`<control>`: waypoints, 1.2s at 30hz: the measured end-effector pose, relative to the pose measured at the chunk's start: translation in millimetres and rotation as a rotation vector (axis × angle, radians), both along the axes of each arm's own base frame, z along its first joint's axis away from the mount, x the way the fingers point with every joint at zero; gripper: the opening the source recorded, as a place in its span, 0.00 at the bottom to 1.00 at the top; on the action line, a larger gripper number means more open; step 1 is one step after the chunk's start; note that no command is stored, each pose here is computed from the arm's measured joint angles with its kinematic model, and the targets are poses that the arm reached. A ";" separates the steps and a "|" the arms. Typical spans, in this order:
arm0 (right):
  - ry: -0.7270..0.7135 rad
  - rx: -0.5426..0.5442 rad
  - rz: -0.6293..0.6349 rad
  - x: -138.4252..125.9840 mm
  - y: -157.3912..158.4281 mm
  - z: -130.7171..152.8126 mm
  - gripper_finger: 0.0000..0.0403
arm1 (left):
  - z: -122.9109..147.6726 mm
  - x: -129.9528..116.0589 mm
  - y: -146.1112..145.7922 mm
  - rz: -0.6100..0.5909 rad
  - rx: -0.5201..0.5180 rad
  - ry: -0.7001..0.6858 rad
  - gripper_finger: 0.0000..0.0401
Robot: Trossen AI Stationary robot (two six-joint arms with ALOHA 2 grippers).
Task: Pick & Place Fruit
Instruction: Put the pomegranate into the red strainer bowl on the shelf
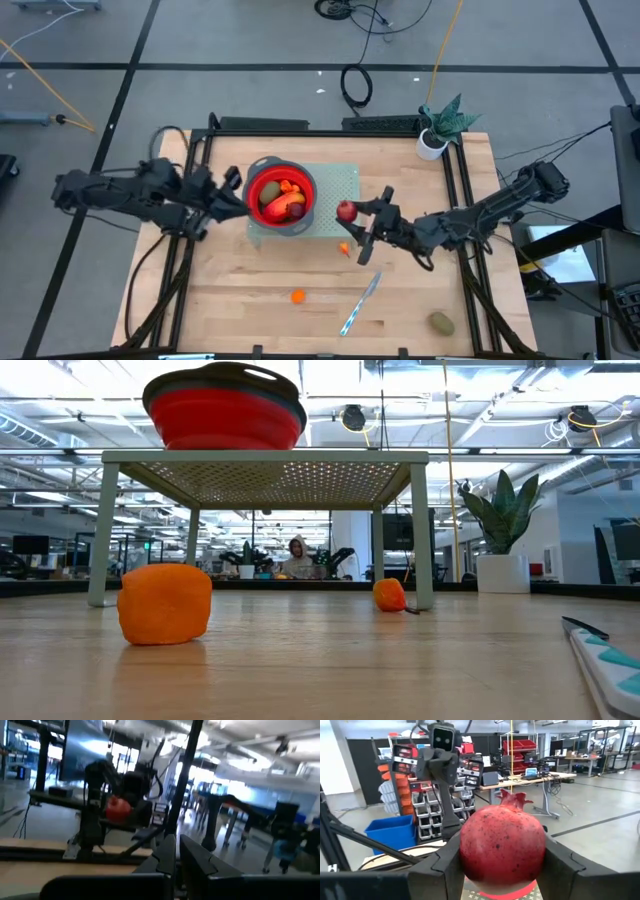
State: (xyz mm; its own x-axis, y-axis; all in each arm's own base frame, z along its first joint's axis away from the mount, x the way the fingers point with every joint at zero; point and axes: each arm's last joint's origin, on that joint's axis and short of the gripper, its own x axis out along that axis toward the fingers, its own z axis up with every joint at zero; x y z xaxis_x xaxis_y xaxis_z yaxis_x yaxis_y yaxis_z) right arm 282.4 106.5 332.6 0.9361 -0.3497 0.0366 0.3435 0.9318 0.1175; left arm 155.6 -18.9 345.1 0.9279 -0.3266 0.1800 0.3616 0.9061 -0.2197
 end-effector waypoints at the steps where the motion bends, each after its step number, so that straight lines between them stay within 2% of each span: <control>1: 0.002 -0.007 -0.003 0.2 -0.8 0.1 0.45 | 3.3 6.4 -1.8 -0.001 0.017 0.012 0.06; 9: 0.022 -0.071 -0.005 -0.8 -1.5 1.6 0.45 | 17.5 58.2 -20.7 0.081 0.184 0.053 0.06; 16: 0.014 -0.066 0.081 0.0 0.8 1.6 0.45 | 23.4 100.7 -49.0 0.141 0.482 0.023 0.06; 21: -0.002 -0.032 0.153 -0.4 2.4 2.6 0.45 | 28.5 124.8 -65.0 0.197 0.636 0.021 0.06; 29: -0.035 0.094 0.295 -0.4 6.1 3.1 0.45 | 40.8 141.2 -77.4 0.239 0.883 0.036 0.09; 36: -0.050 0.202 0.386 -0.2 8.5 3.0 0.45 | 52.1 139.6 -81.3 0.283 0.965 -0.015 0.28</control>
State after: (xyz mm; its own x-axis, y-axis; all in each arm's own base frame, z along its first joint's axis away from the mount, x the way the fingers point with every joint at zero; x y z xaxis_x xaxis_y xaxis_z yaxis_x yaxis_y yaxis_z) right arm 282.1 114.9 335.5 0.9985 0.0204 0.0516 -0.0358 0.9475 0.3178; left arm 295.2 -100.2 397.2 0.9938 -0.1064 -0.0330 0.1018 0.7475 0.6564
